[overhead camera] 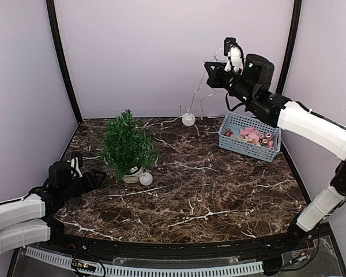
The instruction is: Decorate the small christmas tree
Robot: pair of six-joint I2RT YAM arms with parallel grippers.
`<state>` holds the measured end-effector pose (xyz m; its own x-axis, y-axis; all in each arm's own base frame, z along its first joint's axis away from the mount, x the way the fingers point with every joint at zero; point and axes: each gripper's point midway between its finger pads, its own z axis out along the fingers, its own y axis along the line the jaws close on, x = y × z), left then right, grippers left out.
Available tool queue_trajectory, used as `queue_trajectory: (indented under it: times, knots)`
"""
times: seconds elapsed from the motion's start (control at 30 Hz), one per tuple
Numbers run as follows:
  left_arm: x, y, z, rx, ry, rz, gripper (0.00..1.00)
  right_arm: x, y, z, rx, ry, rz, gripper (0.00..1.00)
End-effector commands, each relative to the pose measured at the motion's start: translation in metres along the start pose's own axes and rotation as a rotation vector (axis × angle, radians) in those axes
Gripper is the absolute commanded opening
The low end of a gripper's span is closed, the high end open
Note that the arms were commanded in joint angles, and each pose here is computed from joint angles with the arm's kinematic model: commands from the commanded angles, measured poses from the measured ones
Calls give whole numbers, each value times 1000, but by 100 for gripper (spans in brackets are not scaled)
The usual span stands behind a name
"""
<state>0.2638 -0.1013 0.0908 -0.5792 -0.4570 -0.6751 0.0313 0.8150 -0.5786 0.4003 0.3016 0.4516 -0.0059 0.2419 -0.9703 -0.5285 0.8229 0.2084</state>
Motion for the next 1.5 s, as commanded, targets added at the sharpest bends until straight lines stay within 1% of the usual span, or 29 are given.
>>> queue_trajectory:
  times: [0.0, 0.07, 0.2, 0.3, 0.43, 0.53, 0.6, 0.63, 0.67, 0.73, 0.77, 0.8, 0.83, 0.87, 0.9, 0.93, 0.97, 1.07, 1.1, 1.13, 1.17, 1.2, 1.23, 1.27, 1.3, 1.33, 1.47]
  knots:
    - [5, -38, 13, 211, 40, 150, 57, -19, 3, -10, -23, -52, 22, 0]
    - [10, -44, 22, 252, 74, 178, 53, -21, 3, -11, -25, -56, 25, 0]
    - [20, -50, 37, 297, 113, 221, 51, -22, 3, -11, -26, -57, 28, 0]
    - [31, -46, 45, 302, 146, 237, 51, -21, 2, -12, -21, -55, 23, 0]
    - [40, -51, 51, 330, 179, 263, 54, -20, 1, -11, -14, -49, 14, 0]
    - [39, -51, 54, 326, 172, 272, 55, -17, 1, -10, -16, -45, 15, 0]
    - [38, -48, 56, 310, 170, 281, 51, -17, 1, -10, -17, -44, 15, 0]
    - [37, -48, 57, 306, 167, 290, 46, -16, 1, -10, -18, -42, 15, 0]
    - [38, -47, 58, 303, 172, 293, 43, -15, 1, -9, -18, -40, 14, 0]
    - [38, -48, 60, 302, 178, 304, 35, -15, 1, -9, -17, -39, 11, 0]
    - [38, -49, 61, 303, 177, 312, 29, -15, 1, -9, -17, -39, 11, 0]
    - [39, -48, 61, 300, 184, 313, 26, -15, 1, -9, -16, -39, 11, 0]
    - [39, -48, 61, 302, 183, 316, 20, -15, 1, -9, -15, -39, 11, 0]
    - [38, -49, 61, 306, 180, 317, 17, -15, 1, -10, -15, -39, 11, 0]
    - [39, -49, 60, 307, 182, 316, 11, -15, 1, -10, -15, -39, 11, 0]
    - [37, -50, 58, 311, 173, 315, 8, -15, 1, -10, -15, -39, 10, 0]
    - [38, -48, 56, 302, 169, 312, 2, -15, 0, -10, -13, -40, 8, 0]
    - [27, -47, 47, 279, 111, 307, 0, -16, 0, -12, -12, -41, 7, 0]
    - [30, -42, 45, 257, 120, 301, 0, -16, 0, -12, -14, -39, 6, 0]
    - [24, -43, 40, 247, 89, 301, 0, -16, 1, -13, -18, -39, 6, 0]
    - [26, -38, 38, 227, 103, 295, 0, -15, 1, -13, -21, -37, 6, 0]
    - [20, -40, 32, 223, 72, 293, 0, -15, 1, -13, -23, -36, 6, 0]
    - [23, -36, 30, 207, 86, 287, 0, -15, 1, -14, -24, -35, 6, 0]
    - [16, -40, 24, 211, 59, 288, 0, -14, 2, -14, -26, -33, 6, 0]
    - [21, -35, 21, 194, 82, 283, 0, -14, 1, -14, -25, -32, 4, 0]
    - [14, -40, 16, 204, 53, 287, 0, -13, 2, -14, -29, -29, 4, 0]
    - [8, -43, -1, 197, 43, 289, 0, -13, 2, -15, -29, -24, -4, 0]
